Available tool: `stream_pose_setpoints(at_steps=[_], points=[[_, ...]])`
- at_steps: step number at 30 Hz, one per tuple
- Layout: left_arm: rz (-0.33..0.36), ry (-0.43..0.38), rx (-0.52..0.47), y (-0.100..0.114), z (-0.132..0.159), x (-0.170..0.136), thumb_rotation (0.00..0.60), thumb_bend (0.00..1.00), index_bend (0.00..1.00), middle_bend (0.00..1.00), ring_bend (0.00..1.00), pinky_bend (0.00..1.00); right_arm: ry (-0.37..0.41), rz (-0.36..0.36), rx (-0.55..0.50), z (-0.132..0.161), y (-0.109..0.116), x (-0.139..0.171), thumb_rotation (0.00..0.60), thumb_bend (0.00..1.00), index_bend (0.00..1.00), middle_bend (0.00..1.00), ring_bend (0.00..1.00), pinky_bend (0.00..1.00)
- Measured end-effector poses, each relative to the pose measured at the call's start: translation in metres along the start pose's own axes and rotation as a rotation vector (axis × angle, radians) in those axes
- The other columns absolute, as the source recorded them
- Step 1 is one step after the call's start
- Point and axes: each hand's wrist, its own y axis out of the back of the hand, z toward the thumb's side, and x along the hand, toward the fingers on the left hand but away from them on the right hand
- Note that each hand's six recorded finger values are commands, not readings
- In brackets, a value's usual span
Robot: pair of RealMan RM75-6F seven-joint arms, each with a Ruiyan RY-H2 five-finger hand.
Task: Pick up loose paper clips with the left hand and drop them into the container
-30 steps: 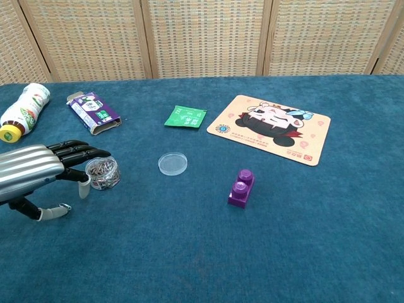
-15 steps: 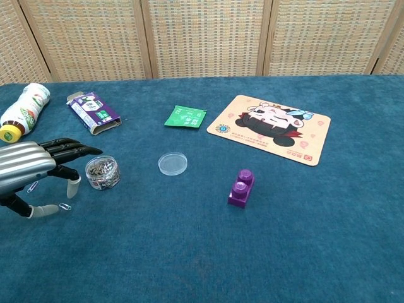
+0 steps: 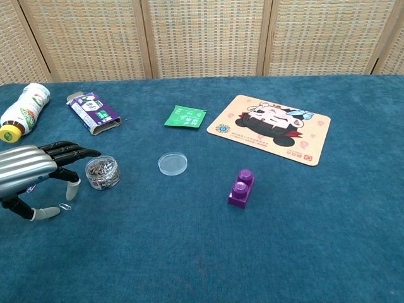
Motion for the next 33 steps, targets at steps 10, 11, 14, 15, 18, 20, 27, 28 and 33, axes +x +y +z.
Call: stream_pose_setpoints(at_steps=[10, 11, 14, 15, 18, 20, 27, 28, 33], points=[[-0.012, -0.002, -0.007, -0.005, 0.0028, 0.0026, 0.6, 0.34, 0.55, 0.0, 0.0, 0.0, 0.0, 0.001, 0.001, 0.0003, -0.0004, 0.0, 0.6, 0.0, 0.02, 0.0, 0.0, 0.0], [-0.013, -0.001, -0.007, -0.0053, 0.0024, 0.0025, 0.6, 0.36, 0.56, 0.0, 0.0, 0.0, -0.001, 0.001, 0.001, 0.0002, -0.0004, 0.0, 0.6, 0.0, 0.02, 0.0, 0.0, 0.0], [-0.018, 0.003, -0.009, -0.0066, 0.0011, 0.0017, 0.6, 0.39, 0.58, 0.0, 0.0, 0.0, 0.0, 0.002, 0.0, 0.0, -0.0004, -0.0001, 0.6, 0.0, 0.02, 0.0, 0.0, 0.0], [-0.02, 0.004, -0.009, -0.0072, 0.0008, 0.0013, 0.6, 0.4, 0.59, 0.0, 0.0, 0.0, 0.0, 0.002, 0.0, 0.0, -0.0004, 0.0, 0.6, 0.0, 0.02, 0.0, 0.0, 0.0], [-0.023, 0.004, -0.01, -0.0082, 0.0003, 0.0008, 0.6, 0.42, 0.61, 0.0, 0.0, 0.0, 0.001, 0.001, -0.001, 0.0003, -0.0003, 0.0002, 0.6, 0.0, 0.02, 0.0, 0.0, 0.0], [-0.023, 0.003, -0.011, -0.0082, 0.0003, 0.0007, 0.6, 0.42, 0.61, 0.0, 0.0, 0.0, 0.0, 0.001, 0.0, 0.0001, 0.0, 0.0003, 0.6, 0.0, 0.02, 0.0, 0.0, 0.0], [-0.018, 0.003, -0.01, -0.0069, 0.0002, 0.0023, 0.6, 0.43, 0.62, 0.0, 0.0, 0.0, 0.0, 0.002, 0.0, 0.0002, -0.0002, 0.0002, 0.6, 0.0, 0.02, 0.0, 0.0, 0.0], [-0.018, 0.003, -0.01, -0.0069, 0.0002, 0.0024, 0.6, 0.43, 0.62, 0.0, 0.0, 0.0, -0.001, 0.002, 0.0, 0.0, -0.0002, 0.0002, 0.6, 0.0, 0.02, 0.0, 0.0, 0.0], [-0.006, 0.003, -0.006, -0.0046, 0.0001, 0.0053, 0.6, 0.48, 0.65, 0.0, 0.0, 0.0, 0.0, 0.002, 0.0, 0.0, -0.0002, 0.0001, 0.6, 0.0, 0.02, 0.0, 0.0, 0.0]])
